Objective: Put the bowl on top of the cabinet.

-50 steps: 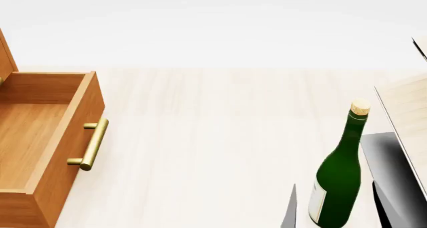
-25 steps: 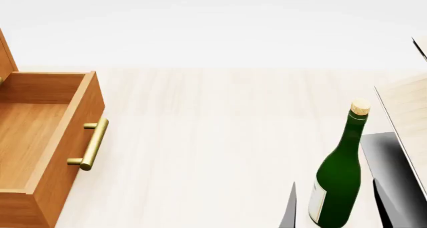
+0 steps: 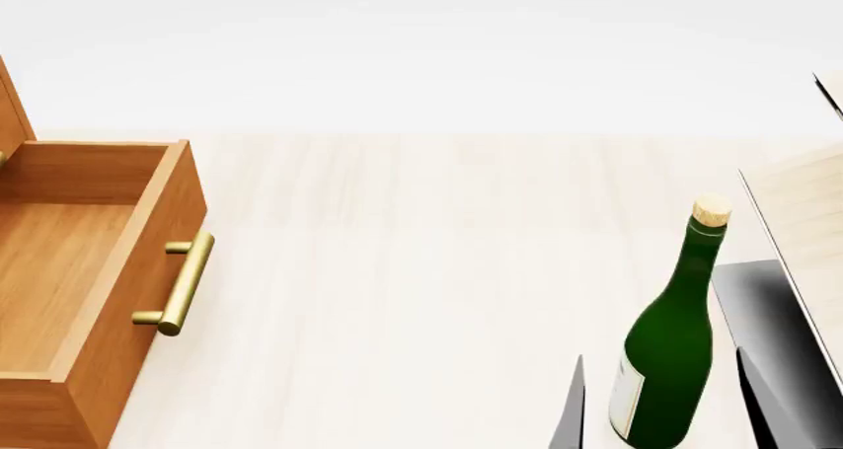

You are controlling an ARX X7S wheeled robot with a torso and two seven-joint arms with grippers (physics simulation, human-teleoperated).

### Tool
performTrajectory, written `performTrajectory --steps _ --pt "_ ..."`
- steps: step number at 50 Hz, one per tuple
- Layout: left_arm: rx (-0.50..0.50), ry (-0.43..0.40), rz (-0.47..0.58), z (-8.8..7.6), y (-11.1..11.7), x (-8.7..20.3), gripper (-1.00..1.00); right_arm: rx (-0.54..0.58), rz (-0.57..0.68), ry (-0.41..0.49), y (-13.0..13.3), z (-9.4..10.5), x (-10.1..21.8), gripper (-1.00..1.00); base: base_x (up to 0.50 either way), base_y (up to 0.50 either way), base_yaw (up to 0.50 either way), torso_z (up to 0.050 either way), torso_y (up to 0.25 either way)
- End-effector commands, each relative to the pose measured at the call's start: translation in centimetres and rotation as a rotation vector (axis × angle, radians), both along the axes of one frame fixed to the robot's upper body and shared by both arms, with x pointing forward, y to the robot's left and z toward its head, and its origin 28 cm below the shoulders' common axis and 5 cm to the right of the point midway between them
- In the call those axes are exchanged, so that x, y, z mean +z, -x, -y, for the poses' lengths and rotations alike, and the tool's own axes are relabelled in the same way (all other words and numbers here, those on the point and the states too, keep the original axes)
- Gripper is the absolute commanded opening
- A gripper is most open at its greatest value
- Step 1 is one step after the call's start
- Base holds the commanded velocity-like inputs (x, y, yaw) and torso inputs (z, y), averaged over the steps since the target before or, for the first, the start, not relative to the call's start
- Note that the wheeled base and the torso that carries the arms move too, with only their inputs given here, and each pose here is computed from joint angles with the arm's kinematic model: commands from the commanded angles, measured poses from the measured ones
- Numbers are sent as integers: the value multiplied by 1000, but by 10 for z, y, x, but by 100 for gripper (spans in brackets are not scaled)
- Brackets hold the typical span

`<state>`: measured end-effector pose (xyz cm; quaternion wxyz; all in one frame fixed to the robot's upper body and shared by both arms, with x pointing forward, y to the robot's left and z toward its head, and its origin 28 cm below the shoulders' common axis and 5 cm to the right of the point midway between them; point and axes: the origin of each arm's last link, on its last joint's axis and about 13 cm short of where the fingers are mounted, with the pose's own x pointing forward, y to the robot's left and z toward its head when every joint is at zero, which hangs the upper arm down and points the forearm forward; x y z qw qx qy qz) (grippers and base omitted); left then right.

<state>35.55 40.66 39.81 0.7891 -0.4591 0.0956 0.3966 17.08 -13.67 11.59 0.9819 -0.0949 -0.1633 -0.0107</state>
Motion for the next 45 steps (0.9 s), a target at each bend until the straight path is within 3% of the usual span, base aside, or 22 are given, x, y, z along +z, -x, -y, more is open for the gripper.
performTrajectory --steps 1,10,18,19,45 --pt "41 87 -19 -10 6 -1 -100 0 -4 4 -1 0 -1 100 0 0 0 0 0" --pt "112 104 -57 -18 7 -5 -100 4 -4 7 0 -1 -2 100 0 0 0 0 2" --pt "86 41 -59 -13 6 -3 -100 6 -6 8 -1 -2 -2 100 0 0 0 0 0" --pt "86 32 -62 -12 5 -2 100 6 -6 7 -1 -2 -2 100 0 0 0 0 0" --pt "65 -65 -45 2 4 15 100 6 -5 6 0 -1 -3 100 0 0 0 0 0"
